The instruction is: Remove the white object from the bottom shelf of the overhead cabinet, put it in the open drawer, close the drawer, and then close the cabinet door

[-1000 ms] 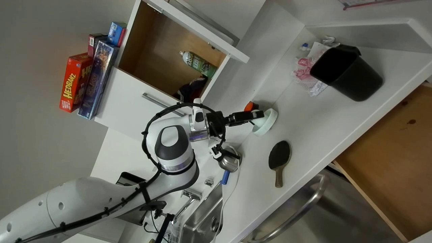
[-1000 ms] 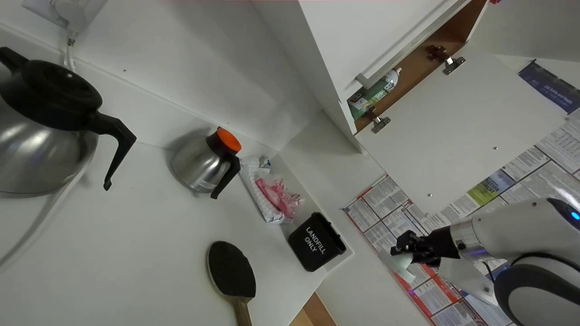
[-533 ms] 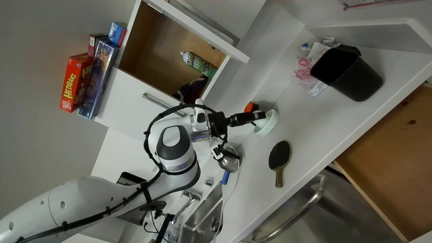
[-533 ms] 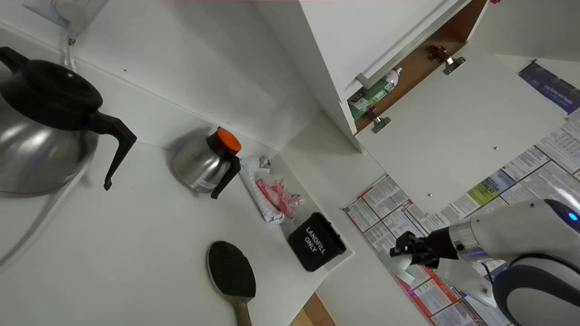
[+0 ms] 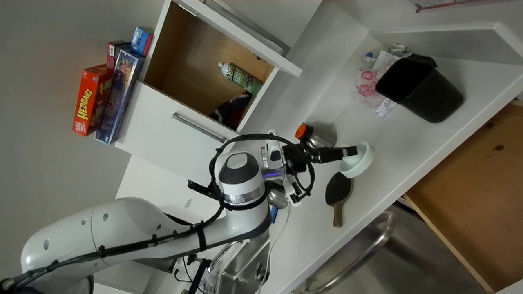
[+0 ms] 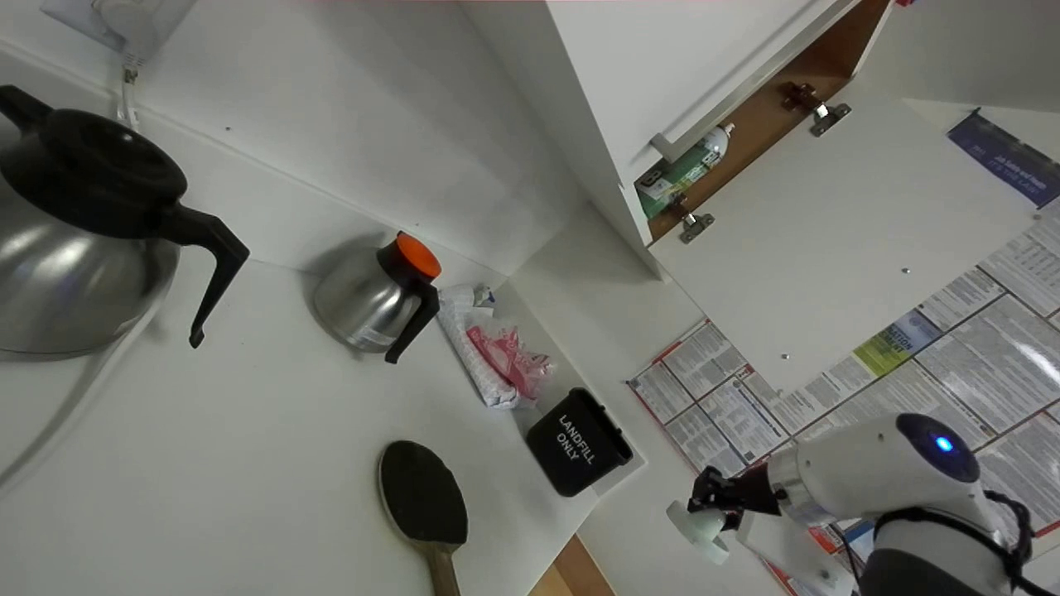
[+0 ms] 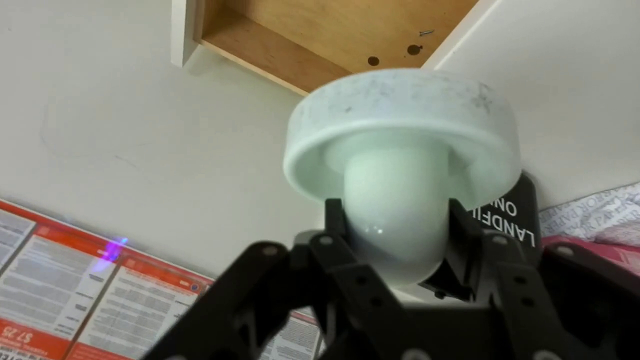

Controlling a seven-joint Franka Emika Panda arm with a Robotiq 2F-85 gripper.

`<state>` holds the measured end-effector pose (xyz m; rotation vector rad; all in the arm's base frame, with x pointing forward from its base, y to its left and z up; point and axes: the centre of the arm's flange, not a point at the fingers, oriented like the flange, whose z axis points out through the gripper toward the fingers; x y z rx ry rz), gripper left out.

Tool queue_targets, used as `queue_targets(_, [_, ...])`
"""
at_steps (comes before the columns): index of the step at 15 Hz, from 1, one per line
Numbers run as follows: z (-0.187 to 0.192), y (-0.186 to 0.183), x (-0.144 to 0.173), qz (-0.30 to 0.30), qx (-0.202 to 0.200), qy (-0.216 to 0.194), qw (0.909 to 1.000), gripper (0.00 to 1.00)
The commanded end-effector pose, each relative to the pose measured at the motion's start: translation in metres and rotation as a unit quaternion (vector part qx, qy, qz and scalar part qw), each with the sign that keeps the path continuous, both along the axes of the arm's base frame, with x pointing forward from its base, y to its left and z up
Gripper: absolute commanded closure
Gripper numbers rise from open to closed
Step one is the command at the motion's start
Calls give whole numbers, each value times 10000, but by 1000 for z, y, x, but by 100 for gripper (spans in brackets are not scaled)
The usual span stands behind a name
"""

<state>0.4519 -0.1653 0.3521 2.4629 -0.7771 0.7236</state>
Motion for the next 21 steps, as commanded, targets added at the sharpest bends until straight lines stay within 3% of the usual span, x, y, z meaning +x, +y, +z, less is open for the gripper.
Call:
queue_targets(1, [-54, -17, 21, -396, -121, -266, 9988, 75])
queue_targets(11, [-191, -49, 50, -1342, -40, 143, 9908, 75])
queue_targets(21, [-259, -71, 60, -2197, -96, 598, 9737, 75])
